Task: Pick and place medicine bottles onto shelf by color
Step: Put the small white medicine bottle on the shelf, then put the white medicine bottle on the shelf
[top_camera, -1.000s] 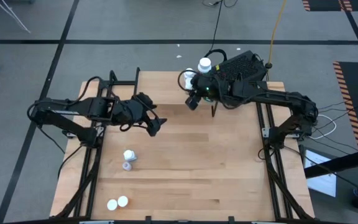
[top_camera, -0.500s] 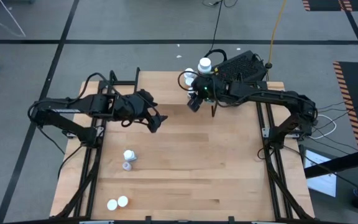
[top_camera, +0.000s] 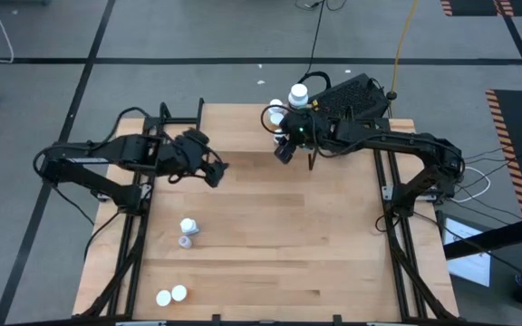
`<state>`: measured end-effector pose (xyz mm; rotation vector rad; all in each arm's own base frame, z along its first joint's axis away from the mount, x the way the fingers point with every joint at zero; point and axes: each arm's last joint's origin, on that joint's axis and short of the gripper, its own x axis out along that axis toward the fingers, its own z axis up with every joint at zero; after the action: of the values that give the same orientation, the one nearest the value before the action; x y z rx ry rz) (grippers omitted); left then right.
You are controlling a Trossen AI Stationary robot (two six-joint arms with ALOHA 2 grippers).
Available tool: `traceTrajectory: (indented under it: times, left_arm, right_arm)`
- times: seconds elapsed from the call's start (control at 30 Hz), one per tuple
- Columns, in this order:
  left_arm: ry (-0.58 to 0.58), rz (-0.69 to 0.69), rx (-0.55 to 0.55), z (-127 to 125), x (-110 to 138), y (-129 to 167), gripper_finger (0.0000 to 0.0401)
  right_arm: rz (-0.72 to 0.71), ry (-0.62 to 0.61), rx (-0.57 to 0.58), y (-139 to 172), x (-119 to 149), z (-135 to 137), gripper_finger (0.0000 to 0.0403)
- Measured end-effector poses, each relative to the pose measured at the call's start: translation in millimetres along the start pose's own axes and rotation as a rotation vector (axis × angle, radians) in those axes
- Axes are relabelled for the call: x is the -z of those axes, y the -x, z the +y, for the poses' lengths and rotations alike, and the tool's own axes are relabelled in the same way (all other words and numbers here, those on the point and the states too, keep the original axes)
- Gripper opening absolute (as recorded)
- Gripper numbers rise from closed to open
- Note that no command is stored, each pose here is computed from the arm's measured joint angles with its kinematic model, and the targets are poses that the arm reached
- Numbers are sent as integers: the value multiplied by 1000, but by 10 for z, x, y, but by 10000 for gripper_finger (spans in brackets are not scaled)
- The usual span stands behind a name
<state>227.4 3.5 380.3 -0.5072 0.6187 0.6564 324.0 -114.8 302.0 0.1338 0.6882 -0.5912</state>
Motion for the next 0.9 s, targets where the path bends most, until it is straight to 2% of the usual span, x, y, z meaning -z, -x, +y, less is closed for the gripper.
traceTrajectory:
  times: [0.13,0.33,0.53,0.67,0.73,0.9]
  left_arm:
    - [-14,79,35,53,94,147,392]
    - [-59,286,-74,73,470,237,392]
    - [-121,448,-93,21,1036,159,392]
    - [-220,561,-118,82,1365,36,392]
    - [-265,601,-82,91,1489,-51,392]
    - [-370,633,101,57,1775,-285,392]
  right_arm:
    - [-14,0,-7,42,-13,15,234]
    - [-68,-5,-22,135,-64,47,283]
    - [-155,-5,-63,352,-135,135,283]
    - [-246,21,-111,522,-200,245,278]
    - [-275,43,-129,574,-215,298,277]
    - [-299,83,-193,624,-211,431,277]
